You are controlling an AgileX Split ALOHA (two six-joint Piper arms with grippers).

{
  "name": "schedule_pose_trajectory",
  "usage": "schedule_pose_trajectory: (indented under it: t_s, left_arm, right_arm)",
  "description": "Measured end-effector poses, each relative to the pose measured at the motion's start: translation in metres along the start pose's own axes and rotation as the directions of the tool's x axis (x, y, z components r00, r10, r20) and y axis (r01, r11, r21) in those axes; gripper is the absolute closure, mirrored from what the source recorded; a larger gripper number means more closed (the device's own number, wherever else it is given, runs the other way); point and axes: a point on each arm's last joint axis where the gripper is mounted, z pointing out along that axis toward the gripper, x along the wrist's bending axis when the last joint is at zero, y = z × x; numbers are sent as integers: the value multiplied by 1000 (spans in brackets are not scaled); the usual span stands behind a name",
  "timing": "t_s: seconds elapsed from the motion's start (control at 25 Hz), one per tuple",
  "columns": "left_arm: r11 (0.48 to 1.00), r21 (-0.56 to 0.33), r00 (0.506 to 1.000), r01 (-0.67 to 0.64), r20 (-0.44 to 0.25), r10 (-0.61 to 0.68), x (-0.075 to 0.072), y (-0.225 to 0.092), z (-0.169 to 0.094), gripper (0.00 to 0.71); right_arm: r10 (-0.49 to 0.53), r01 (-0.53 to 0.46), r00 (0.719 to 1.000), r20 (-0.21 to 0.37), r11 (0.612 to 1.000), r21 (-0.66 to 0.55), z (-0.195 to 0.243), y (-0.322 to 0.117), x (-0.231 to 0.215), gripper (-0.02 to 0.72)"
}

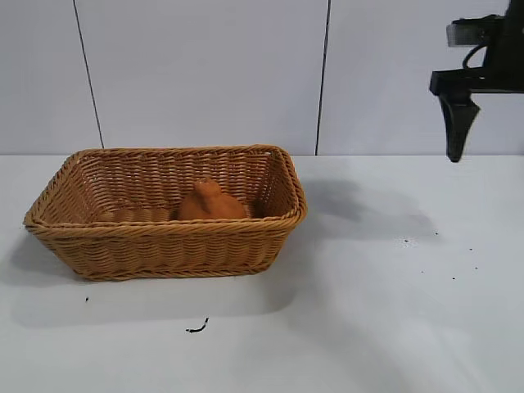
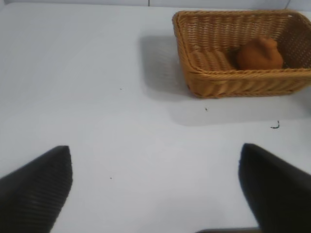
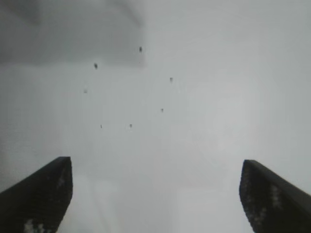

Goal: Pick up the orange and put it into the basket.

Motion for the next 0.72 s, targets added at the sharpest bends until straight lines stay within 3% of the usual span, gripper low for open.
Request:
schedule_pose_trajectory:
  t_s: [0.2,0.24,0.4,0.64,0.72]
  left_arm:
    - [1000,0,1000,0,0,0,0,0,0,44]
    - [1000,0,1000,0,0,0,0,0,0,44]
    - [1000,0,1000,0,0,0,0,0,0,44]
    - [1000,0,1000,0,0,0,0,0,0,44]
    - [1000,0,1000,0,0,0,0,0,0,44]
  right_arm:
    - [1,-1,1000,-1,1000,-10,-4,-57,-3,66]
    - [1,-1,1000,-1,1000,-22,-1,-85,-5,66]
    - [2,-3,1000,-10,989,-149,4,-128,-7,66]
    - [3,-13,1000,-25,916,-402,4,-182,-9,66]
    - [4,-20,999,-32,862,-506,-6,-196,-10,66]
